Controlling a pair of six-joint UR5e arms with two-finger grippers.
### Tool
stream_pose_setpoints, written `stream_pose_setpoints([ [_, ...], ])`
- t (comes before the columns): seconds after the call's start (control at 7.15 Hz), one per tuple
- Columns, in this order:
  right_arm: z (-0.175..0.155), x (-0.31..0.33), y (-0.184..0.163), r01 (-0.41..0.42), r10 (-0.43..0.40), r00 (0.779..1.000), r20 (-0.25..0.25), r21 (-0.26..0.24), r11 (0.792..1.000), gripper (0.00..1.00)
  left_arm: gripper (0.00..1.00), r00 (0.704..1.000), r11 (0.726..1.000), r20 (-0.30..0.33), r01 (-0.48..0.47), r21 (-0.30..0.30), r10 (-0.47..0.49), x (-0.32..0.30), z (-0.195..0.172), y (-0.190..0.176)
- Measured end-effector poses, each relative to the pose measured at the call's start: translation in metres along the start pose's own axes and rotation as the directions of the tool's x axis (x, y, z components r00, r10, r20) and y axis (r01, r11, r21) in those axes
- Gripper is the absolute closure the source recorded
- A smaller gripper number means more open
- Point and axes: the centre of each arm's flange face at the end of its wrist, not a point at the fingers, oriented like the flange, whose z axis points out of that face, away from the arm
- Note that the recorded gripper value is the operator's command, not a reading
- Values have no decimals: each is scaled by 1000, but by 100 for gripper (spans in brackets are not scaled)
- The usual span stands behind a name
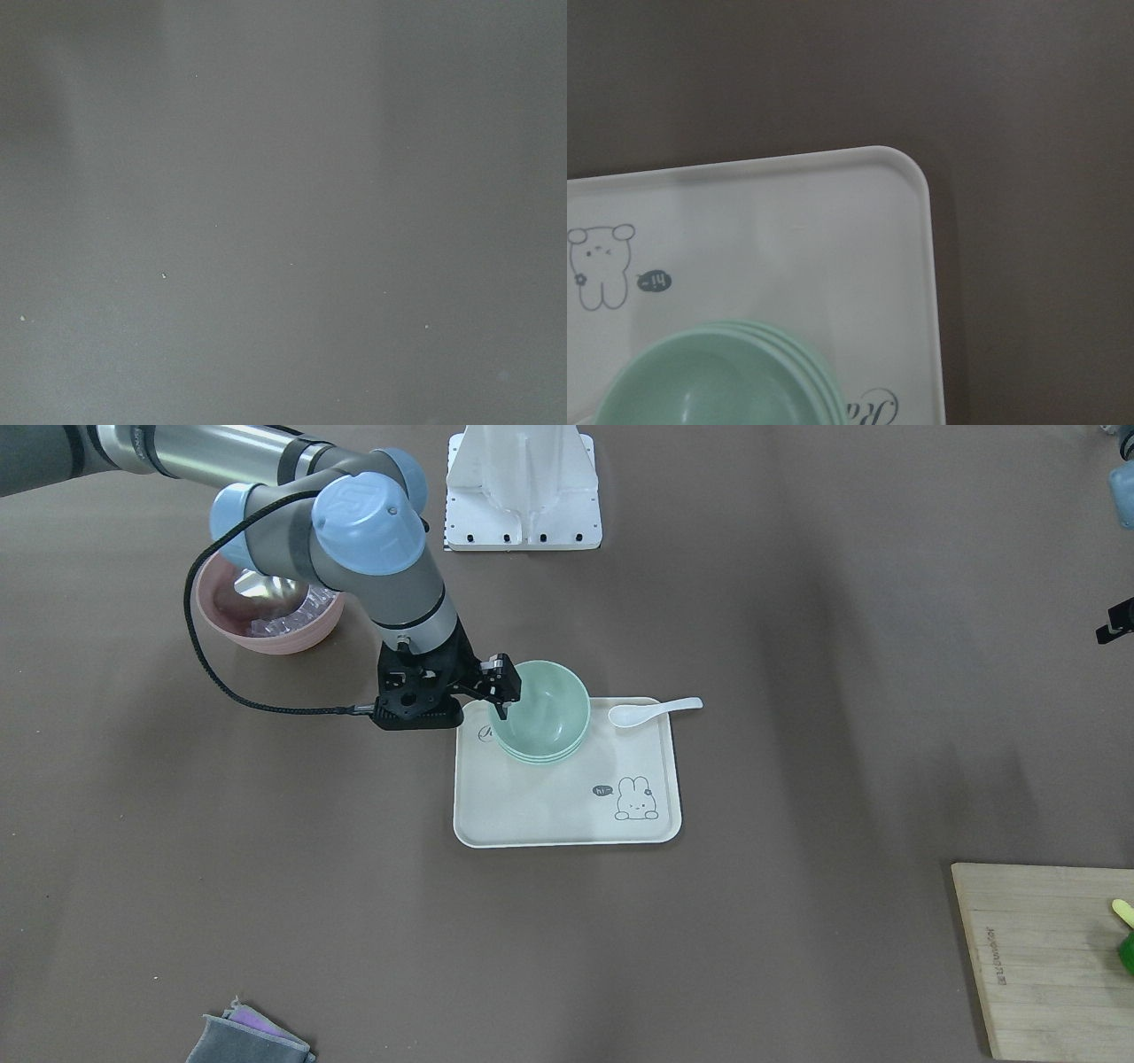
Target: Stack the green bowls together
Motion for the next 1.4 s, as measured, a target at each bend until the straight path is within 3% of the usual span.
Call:
stream_pose_setpoints([
  [0.28,-30,67,-14,-46,46,999,3,20,999,0,2,999,998,-2,40,42,-40,-13,-19,4],
  [0.56,-59,116,-22,-71,72,997,-8,87,994,0,2,999,997,-3,51,64,-51,-17,-29,8],
  [1.12,-105,234,-45,53,-35,990,-134,133,990,0,2,999,996,6,50,68,-51,-16,-31,13],
  [1.4,-120,273,-47,54,-28,985,-168,153,987,0,2,999,996,9,44,73,-45,-14,-33,12],
])
